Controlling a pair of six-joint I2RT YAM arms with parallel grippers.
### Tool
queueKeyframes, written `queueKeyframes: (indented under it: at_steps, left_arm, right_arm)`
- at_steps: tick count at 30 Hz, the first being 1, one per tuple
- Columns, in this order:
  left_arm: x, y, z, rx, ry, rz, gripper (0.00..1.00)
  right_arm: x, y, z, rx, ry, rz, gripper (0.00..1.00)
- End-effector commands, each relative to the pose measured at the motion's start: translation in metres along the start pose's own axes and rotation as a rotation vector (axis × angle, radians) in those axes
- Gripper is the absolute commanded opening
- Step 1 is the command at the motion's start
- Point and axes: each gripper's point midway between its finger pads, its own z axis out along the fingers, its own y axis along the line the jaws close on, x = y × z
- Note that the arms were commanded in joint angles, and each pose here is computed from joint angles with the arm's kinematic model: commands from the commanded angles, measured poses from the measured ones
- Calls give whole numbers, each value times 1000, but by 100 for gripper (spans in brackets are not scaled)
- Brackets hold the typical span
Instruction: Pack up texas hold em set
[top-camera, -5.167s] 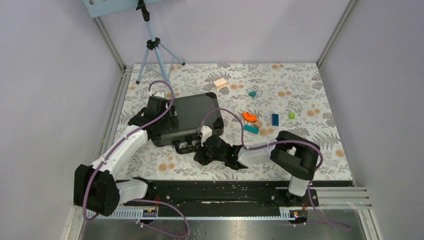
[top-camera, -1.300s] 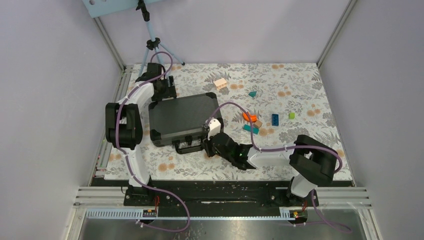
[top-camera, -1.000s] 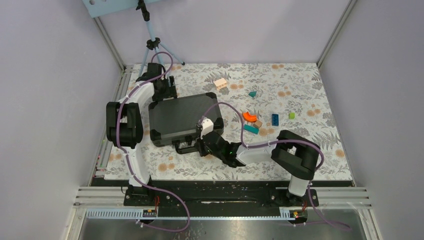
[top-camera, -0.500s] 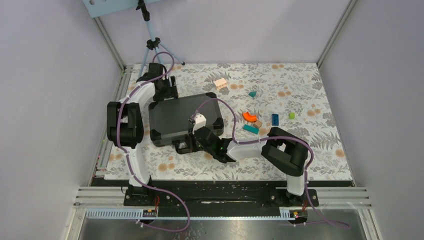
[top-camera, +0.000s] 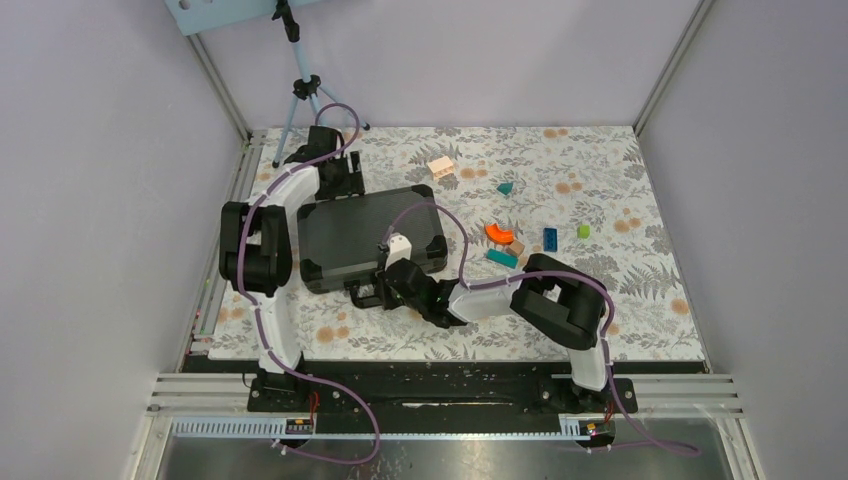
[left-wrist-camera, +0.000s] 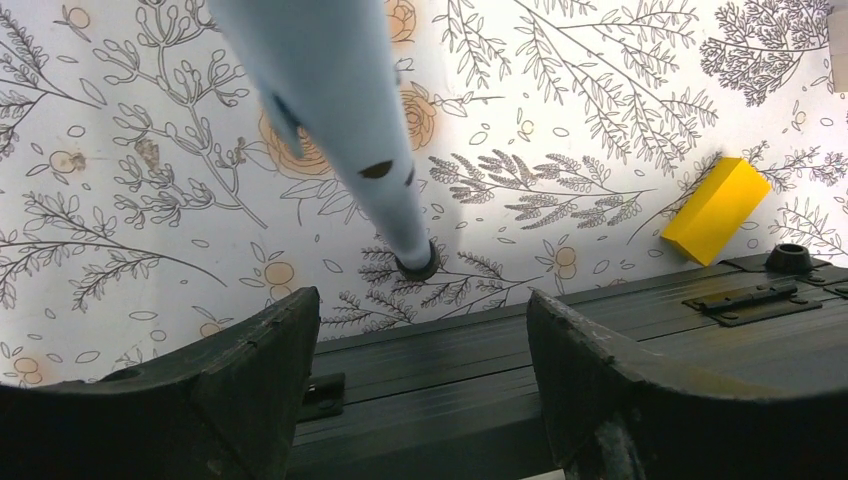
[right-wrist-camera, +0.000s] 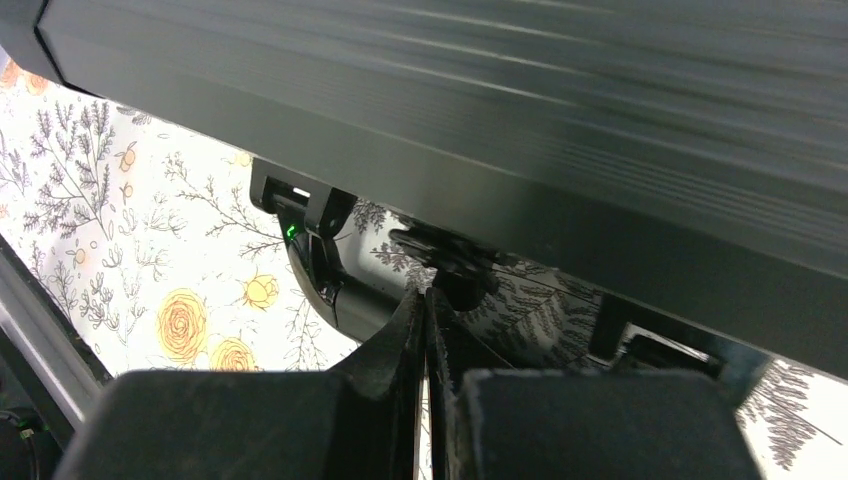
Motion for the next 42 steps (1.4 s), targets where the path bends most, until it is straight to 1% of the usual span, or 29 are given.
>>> queueKeyframes:
  at_steps: [1, 10, 16, 19, 31, 38, 42]
  left_arm:
    - [41, -5, 7, -7, 143, 55, 75]
    - [43, -5, 11, -10, 155, 54, 75]
    - [43, -6, 12, -6, 160, 52, 74]
    - [44, -6, 13, -6, 162, 52, 74]
    - [44, -6, 15, -5, 167, 52, 74]
    - [46, -7, 17, -2, 179, 54, 74]
    - [47, -6, 17, -4, 180, 57, 74]
  right_arm:
    - [-4, -3, 7, 54, -9, -2, 6]
    - [-4, -18, 8, 136, -13, -12, 6]
    - [-10, -34, -2, 226, -42, -24, 5]
    - [-10, -37, -3, 241, -48, -23, 5]
    - [-5, -48, -1, 327, -24, -37, 5]
    - [-2, -50, 5, 344, -16, -40, 6]
    - [4, -44, 10, 312, -6, -30, 6]
